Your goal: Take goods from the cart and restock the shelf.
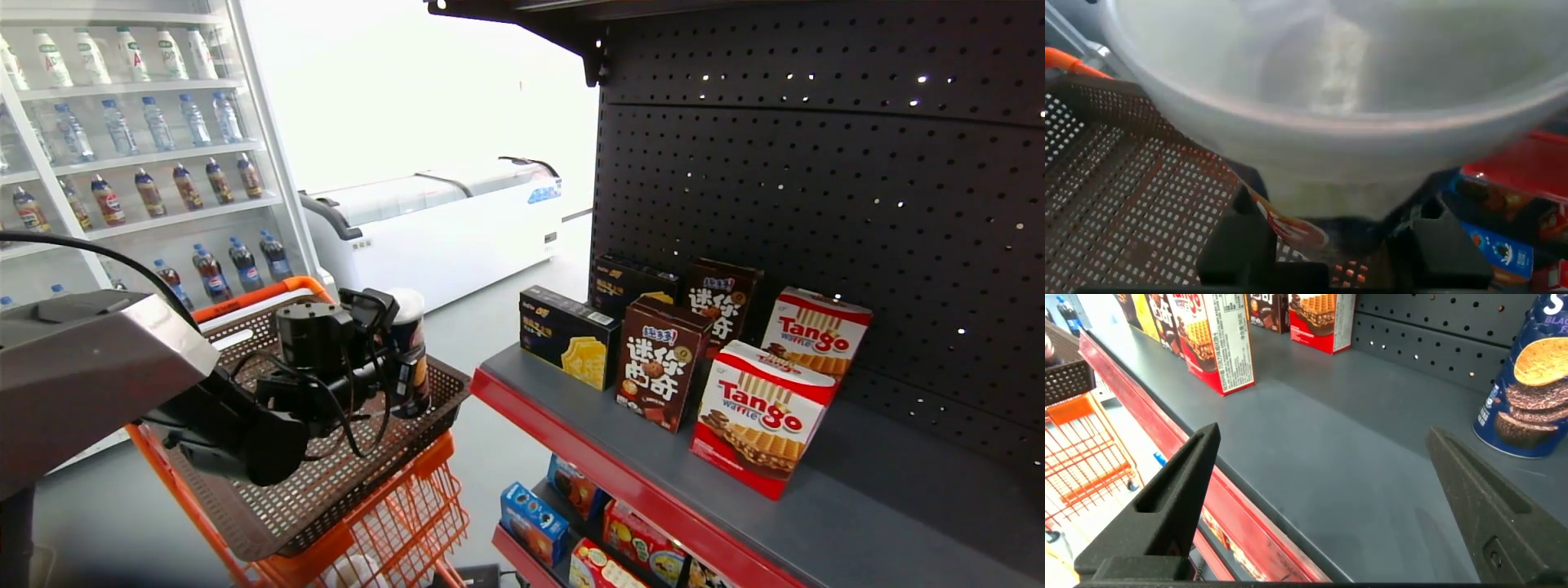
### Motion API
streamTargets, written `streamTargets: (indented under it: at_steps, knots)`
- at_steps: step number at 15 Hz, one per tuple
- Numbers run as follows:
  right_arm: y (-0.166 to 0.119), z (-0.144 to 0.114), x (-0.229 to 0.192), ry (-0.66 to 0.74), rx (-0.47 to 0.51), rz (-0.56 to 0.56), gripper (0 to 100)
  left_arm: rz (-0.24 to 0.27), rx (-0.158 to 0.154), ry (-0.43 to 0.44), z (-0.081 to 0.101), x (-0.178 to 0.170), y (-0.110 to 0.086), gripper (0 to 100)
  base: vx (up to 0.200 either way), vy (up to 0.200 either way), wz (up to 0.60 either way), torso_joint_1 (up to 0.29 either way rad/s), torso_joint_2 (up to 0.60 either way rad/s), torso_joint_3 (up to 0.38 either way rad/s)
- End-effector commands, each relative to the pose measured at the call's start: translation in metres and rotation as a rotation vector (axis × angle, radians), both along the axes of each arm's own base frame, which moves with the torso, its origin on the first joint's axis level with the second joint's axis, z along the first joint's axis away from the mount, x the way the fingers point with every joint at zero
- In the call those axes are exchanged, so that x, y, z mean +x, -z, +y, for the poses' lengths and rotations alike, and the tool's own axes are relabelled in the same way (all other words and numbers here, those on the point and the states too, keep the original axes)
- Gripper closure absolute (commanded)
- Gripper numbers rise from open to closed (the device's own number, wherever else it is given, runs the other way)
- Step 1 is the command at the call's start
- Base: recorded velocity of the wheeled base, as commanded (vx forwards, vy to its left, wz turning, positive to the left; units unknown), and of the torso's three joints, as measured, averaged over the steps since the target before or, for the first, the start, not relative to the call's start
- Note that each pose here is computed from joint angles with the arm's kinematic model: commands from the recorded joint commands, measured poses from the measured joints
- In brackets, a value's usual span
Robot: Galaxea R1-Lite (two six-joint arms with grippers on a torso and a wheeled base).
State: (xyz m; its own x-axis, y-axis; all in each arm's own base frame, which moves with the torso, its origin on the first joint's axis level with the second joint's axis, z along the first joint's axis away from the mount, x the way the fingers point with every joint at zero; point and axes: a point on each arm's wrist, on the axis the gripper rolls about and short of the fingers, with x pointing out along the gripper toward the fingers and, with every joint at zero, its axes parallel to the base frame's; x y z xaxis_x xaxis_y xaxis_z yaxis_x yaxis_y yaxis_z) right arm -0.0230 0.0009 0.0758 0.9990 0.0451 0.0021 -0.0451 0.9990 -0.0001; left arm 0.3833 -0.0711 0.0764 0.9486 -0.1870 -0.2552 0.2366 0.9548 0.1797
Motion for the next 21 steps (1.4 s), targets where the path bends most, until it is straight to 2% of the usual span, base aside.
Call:
streamTargets:
  at_steps: [1, 3, 5, 7, 8, 11, 12, 13, 15, 16, 18, 19, 21]
  knots:
    - [0.0, 0.0, 0.0, -0.001, 0.0, 0.001, 0, -0.093, -0.02, -0.007, -0.008, -0.016, -0.046, 100, 0.0, 0.0, 0.0, 0.0, 0.0, 0.0]
    - [0.0, 0.0, 0.0, -0.001, 0.0, 0.002, 0, -0.025, -0.009, 0.024, -0.006, -0.035, -0.075, 100, 0.0, 0.0, 0.0, 0.0, 0.0, 0.0]
    - [0.0, 0.0, 0.0, -0.001, 0.0, 0.002, 0, 0.023, -0.041, 0.162, -0.004, -0.054, -0.097, 100, 0.0, 0.0, 0.0, 0.0, 0.0, 0.0]
    - [0.0, 0.0, 0.0, -0.001, 0.0, 0.002, 0, 0.021, -0.09, 0.329, -0.002, -0.07, -0.114, 100, 0.0, 0.0, 0.0, 0.0, 0.0, 0.0]
    - [0.0, 0.0, 0.0, -0.001, 0.0, 0.002, 0, 0.026, -0.102, 0.371, 0.0, -0.074, -0.118, 100, 0.0, 0.0, 0.0, 0.0, 0.0, 0.0]
    - [0.0, 0.0, 0.0, -0.001, 0.0, 0.002, 0, 0.026, -0.117, 0.412, -0.001, -0.084, -0.129, 100, 0.0, 0.0, 0.0, 0.0, 0.0, 0.0]
    - [0.0, 0.0, 0.0, -0.001, 0.0, 0.001, 0, 0.035, -0.153, 0.469, -0.007, -0.093, -0.136, 100, 0.0, 0.0, 0.0, 0.0, 0.0, 0.0]
    - [0.0, 0.0, 0.0, -0.001, 0.0, 0.002, 0, 0.025, -0.184, 0.489, -0.009, -0.1, -0.145, 100, 0.0, 0.0, 0.0, 0.0, 0.0, 0.0]
    - [0.0, 0.0, 0.0, -0.001, 0.0, 0.001, 0, 0.002, -0.197, 0.511, -0.01, -0.107, -0.155, 100, 0.0, 0.0, 0.0, 0.0, 0.0, 0.0]
    - [0.0, 0.0, 0.0, -0.001, 0.0, 0.001, 0, 0.0, -0.204, 0.566, -0.019, -0.112, -0.158, 100, 0.0, 0.0, 0.0, 0.0, 0.0, 0.0]
    - [0.0, 0.0, 0.0, -0.001, 0.0, 0.002, 0, -0.014, -0.202, 0.611, -0.031, -0.114, -0.159, 100, 0.0, 0.0, 0.0, 0.0, 0.0, 0.0]
    - [0.0, 0.0, 0.0, -0.001, 0.0, 0.002, 0, -0.027, -0.235, 0.634, -0.04, -0.112, -0.165, 100, 0.0, 0.0, 0.0, 0.0, 0.0, 0.0]
    - [0.0, 0.0, 0.0, -0.001, 0.0, 0.001, 0, -0.013, -0.245, 0.673, -0.053, -0.114, -0.169, 100, 0.0, 0.0, 0.0, 0.0, 0.0, 0.0]
